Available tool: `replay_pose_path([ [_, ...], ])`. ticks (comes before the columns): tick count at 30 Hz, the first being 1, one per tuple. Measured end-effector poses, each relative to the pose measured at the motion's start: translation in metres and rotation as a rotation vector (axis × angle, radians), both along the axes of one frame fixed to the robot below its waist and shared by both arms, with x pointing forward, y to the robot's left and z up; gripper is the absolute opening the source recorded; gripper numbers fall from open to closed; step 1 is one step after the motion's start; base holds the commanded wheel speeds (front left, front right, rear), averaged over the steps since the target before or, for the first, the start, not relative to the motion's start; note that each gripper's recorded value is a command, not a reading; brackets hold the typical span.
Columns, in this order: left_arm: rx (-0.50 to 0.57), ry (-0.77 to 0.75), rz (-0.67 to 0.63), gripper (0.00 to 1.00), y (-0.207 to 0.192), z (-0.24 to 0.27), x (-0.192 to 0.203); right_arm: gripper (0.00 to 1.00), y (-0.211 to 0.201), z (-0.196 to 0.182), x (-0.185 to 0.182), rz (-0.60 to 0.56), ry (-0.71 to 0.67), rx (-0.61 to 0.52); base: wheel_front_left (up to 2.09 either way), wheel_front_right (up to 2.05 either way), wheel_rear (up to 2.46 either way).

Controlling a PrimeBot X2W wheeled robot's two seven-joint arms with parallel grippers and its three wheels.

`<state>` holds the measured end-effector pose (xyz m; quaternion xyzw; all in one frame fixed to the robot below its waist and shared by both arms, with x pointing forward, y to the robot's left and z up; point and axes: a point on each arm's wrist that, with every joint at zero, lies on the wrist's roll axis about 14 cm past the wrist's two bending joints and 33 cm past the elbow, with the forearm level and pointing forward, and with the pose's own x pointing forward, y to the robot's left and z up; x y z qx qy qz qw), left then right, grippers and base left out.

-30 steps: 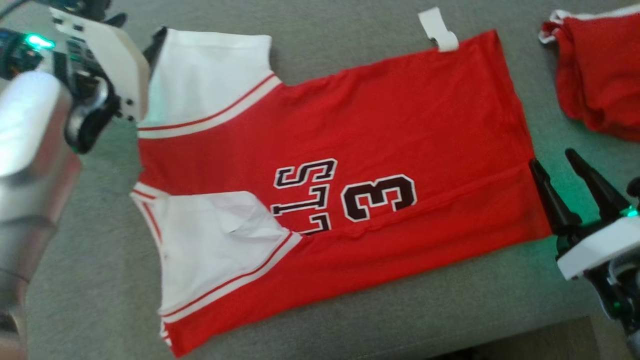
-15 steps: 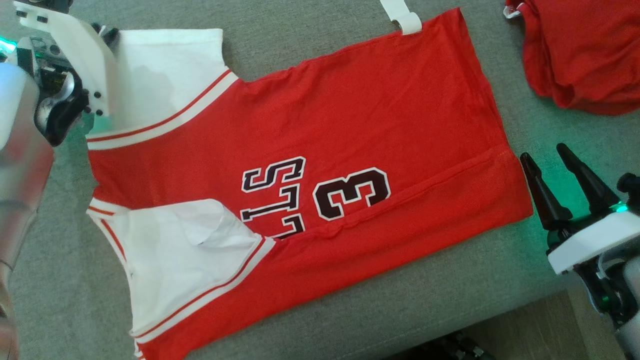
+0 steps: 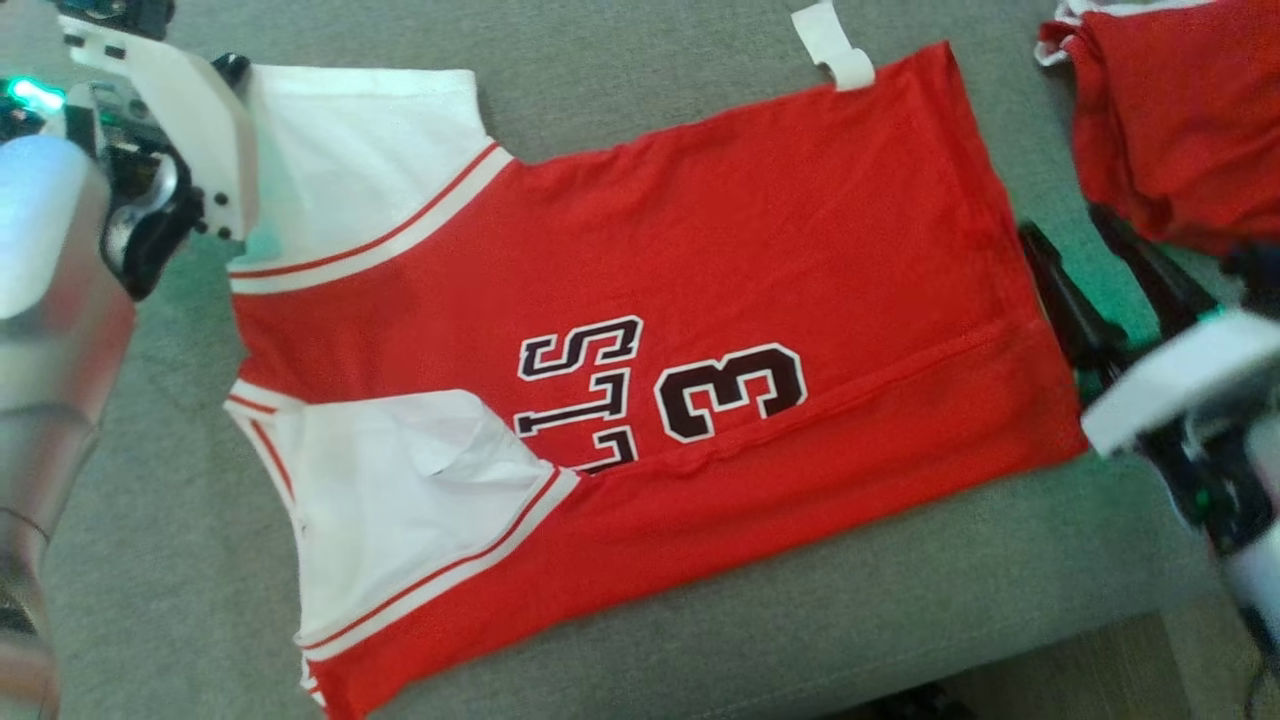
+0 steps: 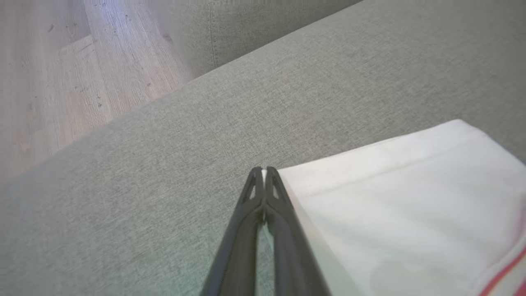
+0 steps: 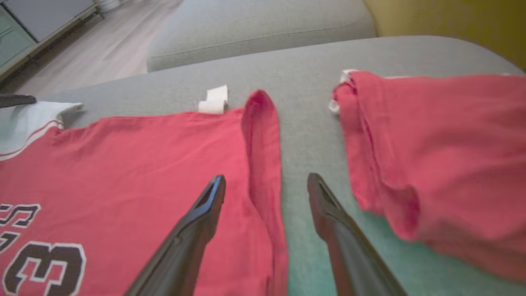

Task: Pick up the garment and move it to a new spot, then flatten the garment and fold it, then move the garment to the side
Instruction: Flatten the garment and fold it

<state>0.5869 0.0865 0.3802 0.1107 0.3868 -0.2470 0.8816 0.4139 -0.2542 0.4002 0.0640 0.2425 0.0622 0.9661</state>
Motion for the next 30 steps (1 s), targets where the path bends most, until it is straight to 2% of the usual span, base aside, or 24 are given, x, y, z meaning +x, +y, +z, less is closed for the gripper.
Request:
replay_pose_path([
  [4,-0.002,-0.022,-0.018,0.00,-0.001,0.008,-0.003,1.00,0.020,0.010,0.034,0.083,0.018,-0.008,0.00,0.00,0.00],
  [7,-0.007,-0.043,-0.030,0.00,-0.003,0.015,-0.003,1.00,0.028,0.011,0.055,0.099,0.054,0.011,0.00,0.00,0.00],
  [14,-0.034,-0.086,-0.053,0.00,-0.011,0.030,0.002,1.00,0.032,-0.009,0.085,0.062,0.208,0.094,0.00,0.00,0.00],
  [20,-0.044,-0.081,-0.047,0.00,-0.008,0.025,-0.001,1.00,0.040,-0.020,0.101,0.059,0.269,0.137,0.00,0.00,0.00],
  [21,-0.042,-0.079,-0.047,0.00,-0.007,0.023,-0.001,0.96,0.040,-0.022,0.102,0.057,0.275,0.141,0.00,0.00,0.00],
  [22,-0.035,-0.078,-0.048,0.00,-0.005,0.021,-0.002,0.65,0.042,-0.025,0.104,0.057,0.286,0.145,0.00,0.00,0.00],
  [23,-0.034,-0.081,-0.046,0.00,-0.004,0.020,-0.002,0.49,0.043,-0.026,0.105,0.058,0.288,0.148,0.00,0.00,0.00],
  [24,-0.037,-0.079,-0.042,0.00,-0.003,0.020,-0.002,0.45,0.043,-0.028,0.106,0.060,0.293,0.147,0.00,0.00,0.00],
  [25,-0.038,-0.081,-0.040,0.00,-0.002,0.020,-0.002,0.37,0.043,-0.029,0.106,0.059,0.295,0.145,0.00,0.00,0.00],
  [27,-0.040,-0.086,-0.039,0.00,-0.001,0.021,-0.002,0.01,0.040,-0.030,0.107,0.058,0.297,0.138,0.00,0.00,0.00],
  [30,-0.040,-0.093,-0.041,0.00,-0.001,0.023,0.000,0.00,0.036,-0.029,0.110,0.054,0.286,0.128,0.00,0.00,0.00],
])
